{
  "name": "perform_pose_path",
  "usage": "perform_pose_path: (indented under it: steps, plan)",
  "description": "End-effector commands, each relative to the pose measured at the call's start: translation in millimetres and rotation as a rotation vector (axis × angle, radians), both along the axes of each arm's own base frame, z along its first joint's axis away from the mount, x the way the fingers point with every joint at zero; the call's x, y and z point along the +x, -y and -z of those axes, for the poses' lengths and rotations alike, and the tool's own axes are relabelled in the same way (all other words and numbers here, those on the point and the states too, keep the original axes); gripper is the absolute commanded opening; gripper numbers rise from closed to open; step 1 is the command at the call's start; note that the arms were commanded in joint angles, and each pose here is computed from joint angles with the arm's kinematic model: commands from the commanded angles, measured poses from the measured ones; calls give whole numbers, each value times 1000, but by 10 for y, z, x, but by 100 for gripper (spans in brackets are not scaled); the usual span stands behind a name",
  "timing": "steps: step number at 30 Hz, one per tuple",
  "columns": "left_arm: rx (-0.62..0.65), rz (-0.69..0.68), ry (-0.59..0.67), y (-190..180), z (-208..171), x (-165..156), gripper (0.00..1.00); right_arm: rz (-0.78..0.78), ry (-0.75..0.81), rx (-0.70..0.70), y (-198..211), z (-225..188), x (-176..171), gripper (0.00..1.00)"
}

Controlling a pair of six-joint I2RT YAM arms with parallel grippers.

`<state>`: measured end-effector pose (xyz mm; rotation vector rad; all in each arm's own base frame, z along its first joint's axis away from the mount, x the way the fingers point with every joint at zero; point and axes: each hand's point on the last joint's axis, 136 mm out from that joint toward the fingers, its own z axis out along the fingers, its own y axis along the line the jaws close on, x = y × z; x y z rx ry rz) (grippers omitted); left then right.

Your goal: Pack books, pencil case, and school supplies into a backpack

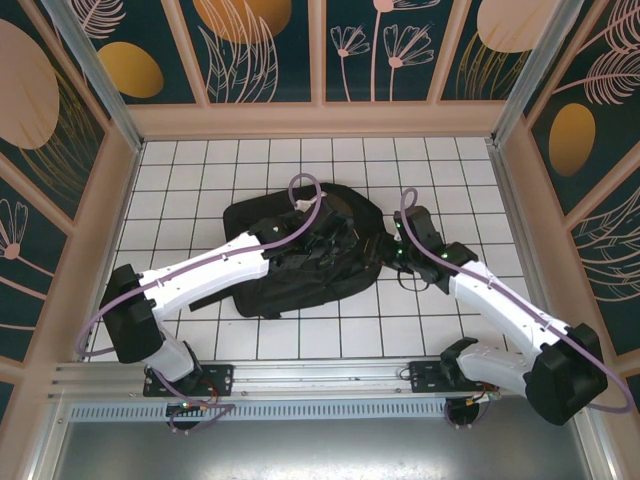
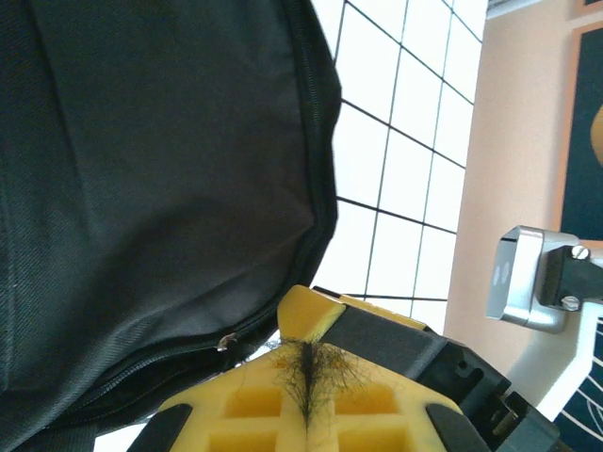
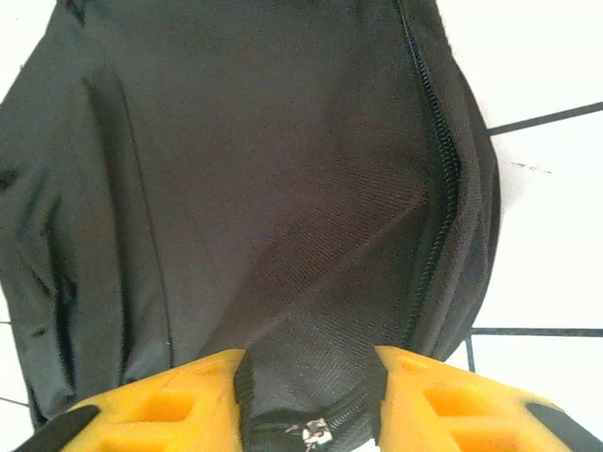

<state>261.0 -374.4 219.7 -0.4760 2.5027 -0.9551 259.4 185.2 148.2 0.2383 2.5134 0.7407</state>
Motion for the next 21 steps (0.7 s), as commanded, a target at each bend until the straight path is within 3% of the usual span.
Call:
perform_pose_path:
  steps: [1, 4, 10, 21]
  plan:
    - [-61, 39, 64, 74, -298, 17, 0, -31, 83, 133, -44, -382, 76, 49]
    - [-65, 50, 55, 96, -239, 2, 0, -63, 207, 83, 34, -461, 120, 49]
    - [-66, 30, 88, 74, -328, 63, 0, -311, 723, 60, -103, -819, -238, 46]
    - [-76, 29, 90, 93, -343, 81, 0, -429, 749, -114, -266, -437, -373, 51]
